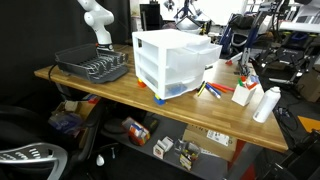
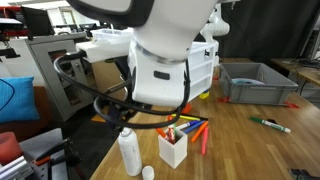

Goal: Place the white spray can inside the open drawer

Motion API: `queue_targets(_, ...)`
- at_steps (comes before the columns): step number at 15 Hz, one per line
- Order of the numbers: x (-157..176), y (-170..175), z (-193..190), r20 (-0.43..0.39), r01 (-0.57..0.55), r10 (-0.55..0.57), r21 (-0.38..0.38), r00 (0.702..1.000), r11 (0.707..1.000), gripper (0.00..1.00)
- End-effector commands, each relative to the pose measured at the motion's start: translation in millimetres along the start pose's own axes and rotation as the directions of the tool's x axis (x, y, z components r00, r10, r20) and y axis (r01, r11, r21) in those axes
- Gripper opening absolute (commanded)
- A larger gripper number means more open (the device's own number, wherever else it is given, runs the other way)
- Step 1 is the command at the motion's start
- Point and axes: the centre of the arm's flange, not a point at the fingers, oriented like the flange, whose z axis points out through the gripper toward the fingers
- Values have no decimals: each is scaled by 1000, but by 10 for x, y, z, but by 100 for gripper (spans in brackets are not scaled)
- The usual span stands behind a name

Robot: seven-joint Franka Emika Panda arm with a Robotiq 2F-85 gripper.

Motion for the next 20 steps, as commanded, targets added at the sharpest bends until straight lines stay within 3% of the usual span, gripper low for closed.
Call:
queue_targets(1, 38, 2, 54, 2, -7, 7, -5, 1000, 1000, 100)
queue_targets(8, 103, -15, 110, 30, -9, 8, 13, 1000, 1000, 100)
queue_targets(10, 202, 44, 213, 76, -16, 12, 41, 997, 999, 100)
queue_targets(15, 480, 318, 446, 231, -18, -27, 192, 973, 981, 100)
queue_targets(20, 549, 613, 587, 333, -17, -57, 217, 941, 976, 100)
